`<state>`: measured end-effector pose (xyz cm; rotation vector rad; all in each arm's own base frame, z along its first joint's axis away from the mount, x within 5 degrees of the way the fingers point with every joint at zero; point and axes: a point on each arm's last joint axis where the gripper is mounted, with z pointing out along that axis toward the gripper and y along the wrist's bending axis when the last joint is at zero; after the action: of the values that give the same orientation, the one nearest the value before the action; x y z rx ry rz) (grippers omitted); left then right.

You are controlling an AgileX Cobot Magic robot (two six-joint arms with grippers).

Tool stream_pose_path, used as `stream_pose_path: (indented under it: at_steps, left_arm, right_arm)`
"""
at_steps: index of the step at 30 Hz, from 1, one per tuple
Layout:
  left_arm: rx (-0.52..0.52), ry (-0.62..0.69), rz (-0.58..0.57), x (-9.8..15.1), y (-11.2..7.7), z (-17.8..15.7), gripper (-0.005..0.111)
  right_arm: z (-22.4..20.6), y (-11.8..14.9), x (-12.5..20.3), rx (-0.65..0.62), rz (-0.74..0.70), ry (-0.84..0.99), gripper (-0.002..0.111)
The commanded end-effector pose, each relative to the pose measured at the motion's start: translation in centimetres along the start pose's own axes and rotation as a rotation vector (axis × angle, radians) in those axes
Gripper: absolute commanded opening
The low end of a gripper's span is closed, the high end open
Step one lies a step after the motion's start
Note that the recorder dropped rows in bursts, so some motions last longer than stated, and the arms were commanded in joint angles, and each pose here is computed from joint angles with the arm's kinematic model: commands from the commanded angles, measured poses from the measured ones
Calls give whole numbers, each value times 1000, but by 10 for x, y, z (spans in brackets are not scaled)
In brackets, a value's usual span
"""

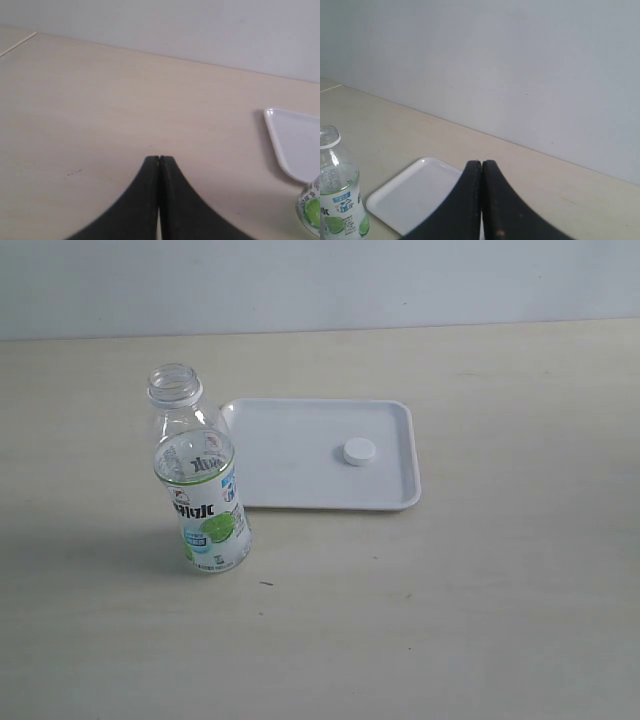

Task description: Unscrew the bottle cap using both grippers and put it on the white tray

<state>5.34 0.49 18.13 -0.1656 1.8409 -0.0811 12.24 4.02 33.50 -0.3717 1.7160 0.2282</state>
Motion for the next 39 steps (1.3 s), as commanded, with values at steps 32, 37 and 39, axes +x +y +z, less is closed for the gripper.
stream_pose_path:
  at_steps: [32, 37, 39]
  left_arm:
    - [86, 6, 42, 2, -8, 0, 0]
    - [86, 6, 42, 2, -8, 0, 0]
    - [86, 6, 42, 2, -8, 0, 0]
  right_arm:
    - [-1, -3, -2, 36, -116, -18, 0]
    - [-1, -1, 4, 6, -154, 38, 0]
    - [1, -1, 11, 5, -145, 60, 0]
